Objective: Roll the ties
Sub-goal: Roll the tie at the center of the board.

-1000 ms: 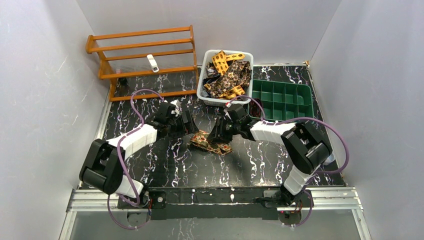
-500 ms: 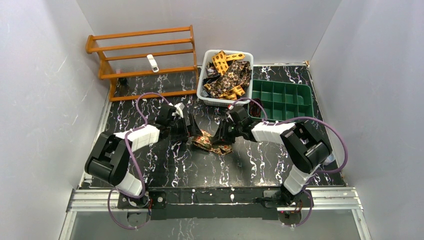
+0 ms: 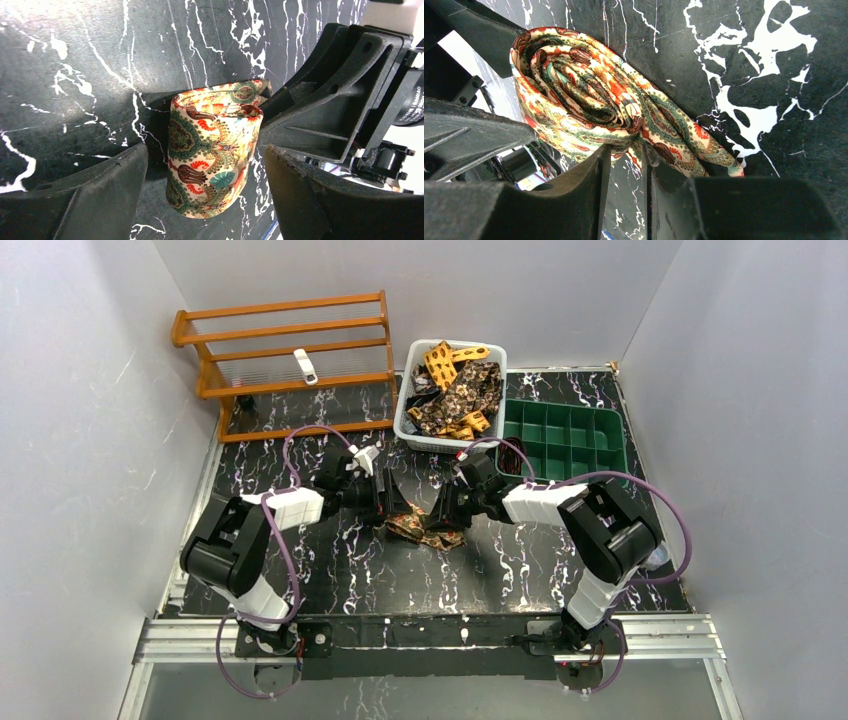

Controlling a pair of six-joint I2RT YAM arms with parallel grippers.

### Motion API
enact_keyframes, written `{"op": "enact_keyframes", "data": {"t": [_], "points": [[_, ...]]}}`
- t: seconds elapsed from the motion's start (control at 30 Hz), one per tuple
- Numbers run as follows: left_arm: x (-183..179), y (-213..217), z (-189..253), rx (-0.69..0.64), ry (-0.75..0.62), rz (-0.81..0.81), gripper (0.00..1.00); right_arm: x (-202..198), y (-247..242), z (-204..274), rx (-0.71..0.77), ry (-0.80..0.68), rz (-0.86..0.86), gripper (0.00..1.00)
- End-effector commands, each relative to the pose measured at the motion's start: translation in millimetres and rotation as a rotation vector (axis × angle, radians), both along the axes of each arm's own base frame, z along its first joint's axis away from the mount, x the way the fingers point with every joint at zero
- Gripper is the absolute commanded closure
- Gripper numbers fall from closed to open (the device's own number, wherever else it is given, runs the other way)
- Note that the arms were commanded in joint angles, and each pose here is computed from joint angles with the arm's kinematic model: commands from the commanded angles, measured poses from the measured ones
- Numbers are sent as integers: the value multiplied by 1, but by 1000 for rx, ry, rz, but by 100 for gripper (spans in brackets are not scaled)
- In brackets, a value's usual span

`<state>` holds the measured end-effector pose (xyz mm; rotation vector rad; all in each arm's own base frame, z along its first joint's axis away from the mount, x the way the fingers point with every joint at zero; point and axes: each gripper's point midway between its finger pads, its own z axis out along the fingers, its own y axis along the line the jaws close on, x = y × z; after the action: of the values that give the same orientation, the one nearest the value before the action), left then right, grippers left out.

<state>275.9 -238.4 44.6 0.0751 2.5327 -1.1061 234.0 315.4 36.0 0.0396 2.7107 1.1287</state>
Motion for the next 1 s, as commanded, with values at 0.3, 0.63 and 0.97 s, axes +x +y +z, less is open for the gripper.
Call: {"op": "enact_keyframes", "data": {"t": [0.3, 0.63, 0.97], "points": [[-32, -2, -33, -29, 131, -112, 31, -5, -10, -19, -58, 55, -12, 63], [-19, 8, -30, 65, 95, -63, 55, -2, -1, -1, -16, 42, 11, 61], [-11, 19, -23, 120, 53, 36, 59, 11, -20, 28, -83, -113, -11, 56]]}}
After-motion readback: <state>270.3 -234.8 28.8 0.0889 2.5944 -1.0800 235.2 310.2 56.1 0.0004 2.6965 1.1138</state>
